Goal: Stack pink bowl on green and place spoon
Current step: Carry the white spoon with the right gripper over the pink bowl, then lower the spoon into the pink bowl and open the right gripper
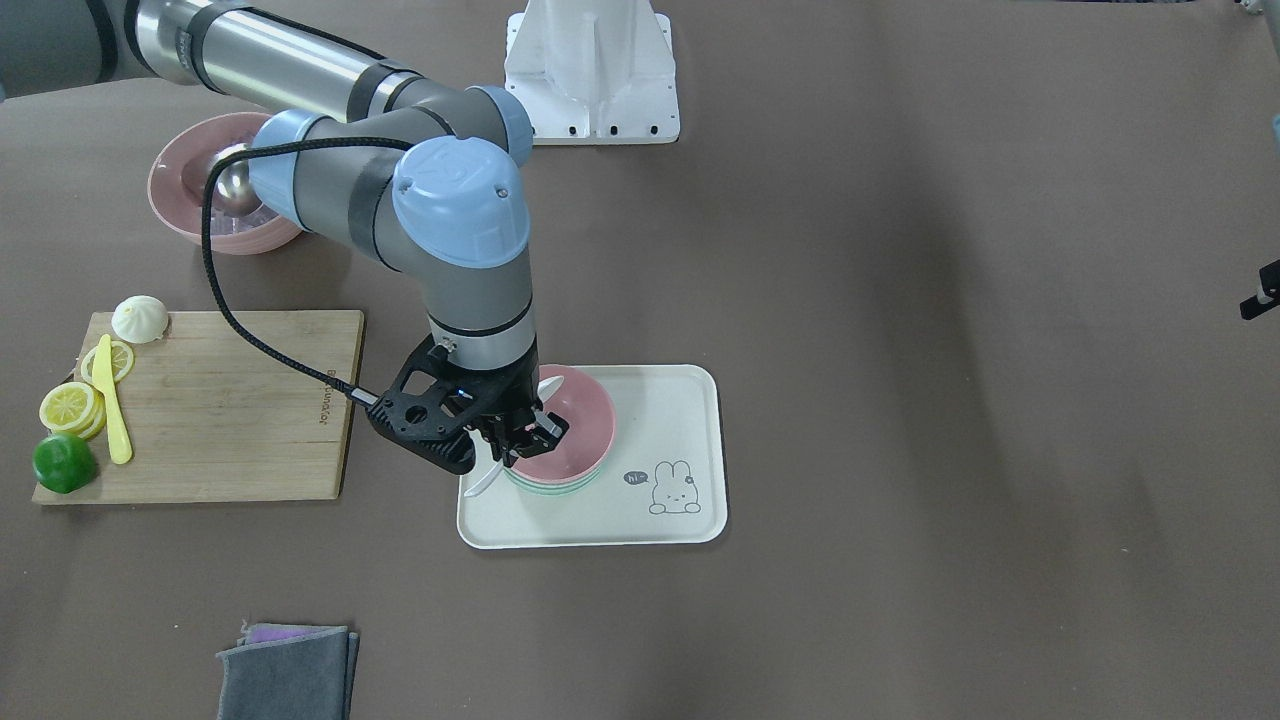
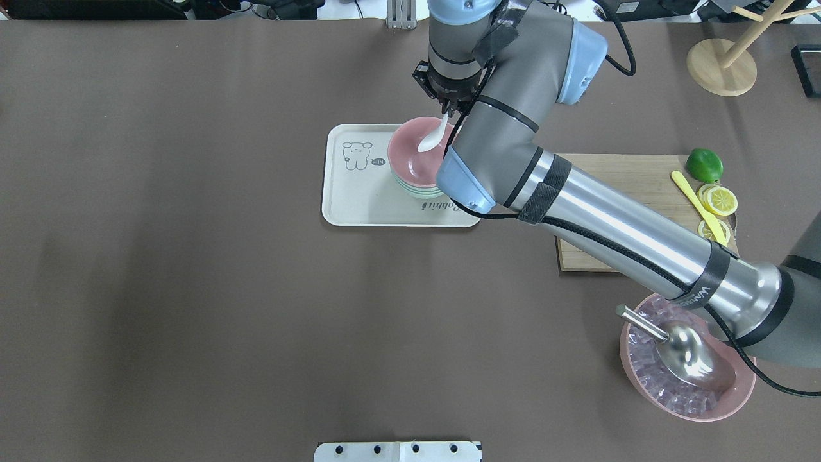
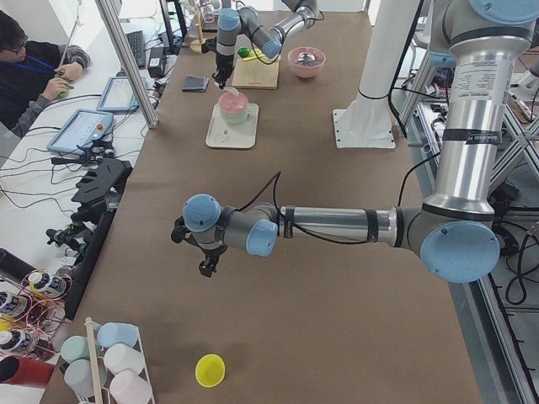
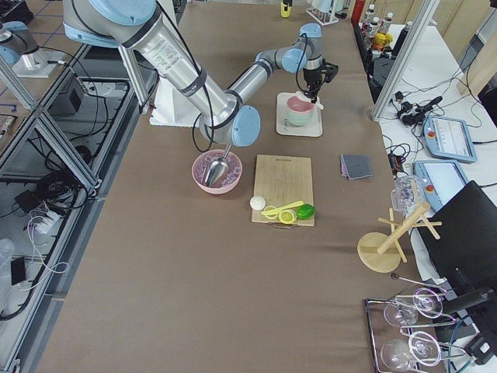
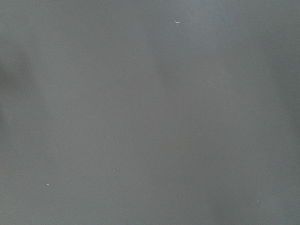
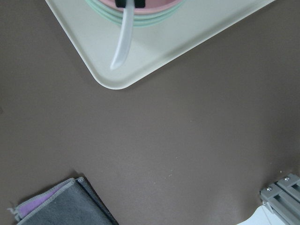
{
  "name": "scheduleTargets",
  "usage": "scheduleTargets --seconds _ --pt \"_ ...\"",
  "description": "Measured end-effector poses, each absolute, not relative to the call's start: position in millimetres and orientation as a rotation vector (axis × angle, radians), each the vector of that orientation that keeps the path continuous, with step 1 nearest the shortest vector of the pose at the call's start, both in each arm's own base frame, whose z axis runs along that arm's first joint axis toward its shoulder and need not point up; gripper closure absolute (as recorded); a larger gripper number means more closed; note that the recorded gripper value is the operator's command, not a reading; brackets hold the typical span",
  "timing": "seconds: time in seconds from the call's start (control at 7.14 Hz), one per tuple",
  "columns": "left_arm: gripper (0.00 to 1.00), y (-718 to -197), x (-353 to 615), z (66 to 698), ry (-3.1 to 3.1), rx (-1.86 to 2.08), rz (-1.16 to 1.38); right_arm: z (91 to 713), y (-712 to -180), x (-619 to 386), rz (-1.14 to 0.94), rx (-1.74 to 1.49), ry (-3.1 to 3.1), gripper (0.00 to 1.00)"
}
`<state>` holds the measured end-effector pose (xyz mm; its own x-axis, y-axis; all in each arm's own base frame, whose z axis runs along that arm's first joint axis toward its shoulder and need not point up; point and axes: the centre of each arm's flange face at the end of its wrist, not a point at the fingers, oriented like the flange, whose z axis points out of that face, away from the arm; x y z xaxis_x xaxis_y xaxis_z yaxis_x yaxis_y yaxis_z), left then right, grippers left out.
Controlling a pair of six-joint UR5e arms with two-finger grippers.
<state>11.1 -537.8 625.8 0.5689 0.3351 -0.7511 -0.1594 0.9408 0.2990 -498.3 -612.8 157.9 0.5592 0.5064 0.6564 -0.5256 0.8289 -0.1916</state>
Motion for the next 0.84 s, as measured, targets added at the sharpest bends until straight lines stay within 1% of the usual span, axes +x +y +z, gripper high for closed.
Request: scheduleTargets --seconds 0.14,0.28,0.42,0.84 --pt "0.01 -537.9 11.1 625.5 0.923 0.207 0.292 157.6 -608.3 -507.9 0.603 0.044 -0.755 1.0" --pt "0.02 -537.9 11.1 625.3 0.923 0.207 0.292 155.9 -603.3 -516.3 0.594 0.064 -0.759 0.72" --pt "0.01 -537.8 11.1 625.5 0.923 0.207 0.292 155.2 -600.4 -523.0 0.585 0.08 -0.777 0.02" --pt "0.02 -538.0 11.1 625.7 0.923 0.206 0.291 156.5 -596.6 -532.0 0.577 0.088 -0.795 0.0"
